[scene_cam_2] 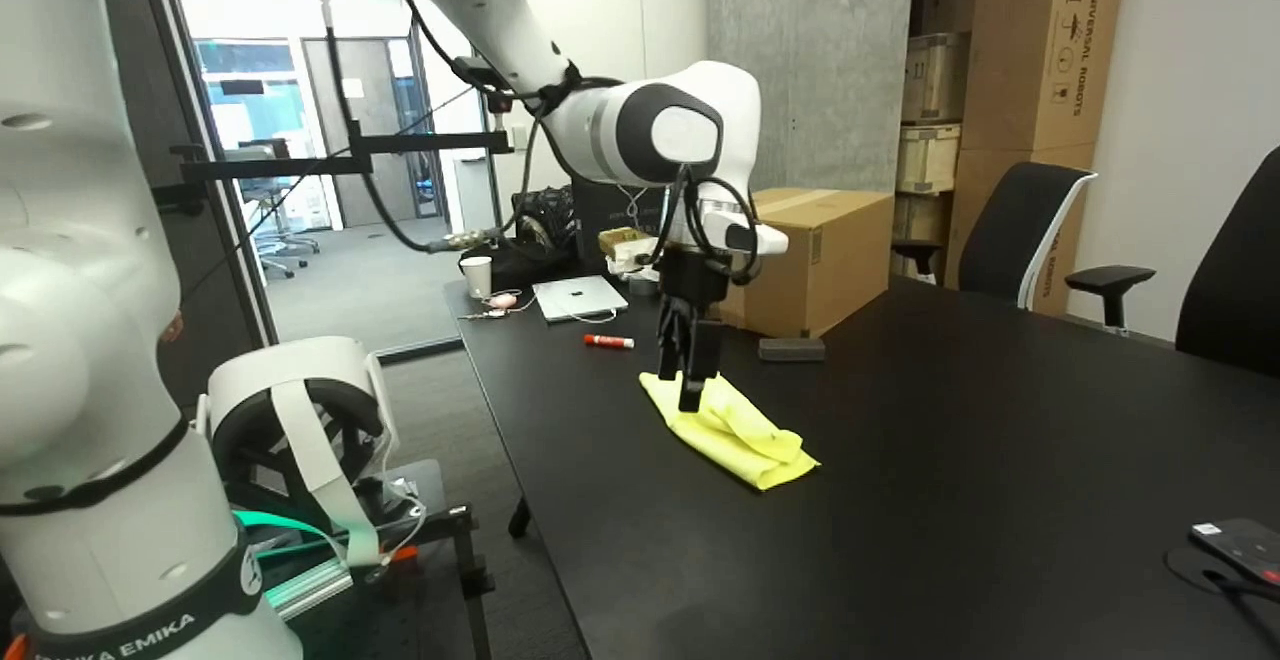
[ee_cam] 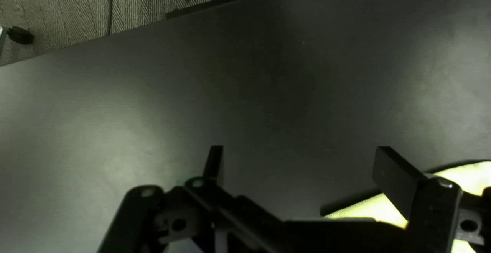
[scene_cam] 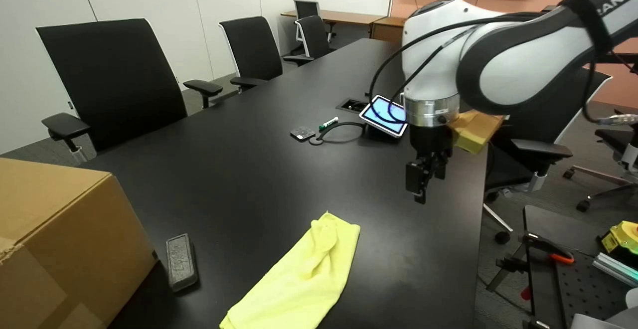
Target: Fold the towel once
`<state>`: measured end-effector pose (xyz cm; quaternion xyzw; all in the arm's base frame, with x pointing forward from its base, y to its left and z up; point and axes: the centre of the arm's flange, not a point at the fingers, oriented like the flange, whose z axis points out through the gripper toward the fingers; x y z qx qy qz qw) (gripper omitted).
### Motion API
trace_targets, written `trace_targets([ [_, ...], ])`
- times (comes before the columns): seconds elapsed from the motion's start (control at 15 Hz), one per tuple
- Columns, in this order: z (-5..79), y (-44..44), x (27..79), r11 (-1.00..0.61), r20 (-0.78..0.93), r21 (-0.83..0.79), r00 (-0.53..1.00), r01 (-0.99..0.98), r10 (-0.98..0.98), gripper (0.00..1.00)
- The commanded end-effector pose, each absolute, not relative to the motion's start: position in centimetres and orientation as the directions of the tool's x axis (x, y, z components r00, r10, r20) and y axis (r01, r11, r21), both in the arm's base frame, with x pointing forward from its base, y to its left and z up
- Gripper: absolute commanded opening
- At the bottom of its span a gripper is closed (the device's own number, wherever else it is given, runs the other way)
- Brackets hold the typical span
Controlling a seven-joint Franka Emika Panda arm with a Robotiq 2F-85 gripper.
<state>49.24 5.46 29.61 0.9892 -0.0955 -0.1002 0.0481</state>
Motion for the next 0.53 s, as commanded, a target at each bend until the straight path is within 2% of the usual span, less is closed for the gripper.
trace_targets([
  [0.0, 33.2, 1.7, 41.7, -0.987, -0.147, -0.006, 0.976, -0.163, -0.16, 1.0],
  [0.2, 35.5, -0.8, 37.7, -0.985, -0.125, -0.077, 0.981, -0.156, -0.145, 1.0],
  [0.27, 32.5, 1.0, 42.4, -0.985, -0.173, -0.014, 0.971, -0.172, -0.167, 1.0],
  [0.47, 34.0, -0.3, 39.9, -0.985, -0.141, -0.047, 0.977, -0.166, -0.158, 1.0],
])
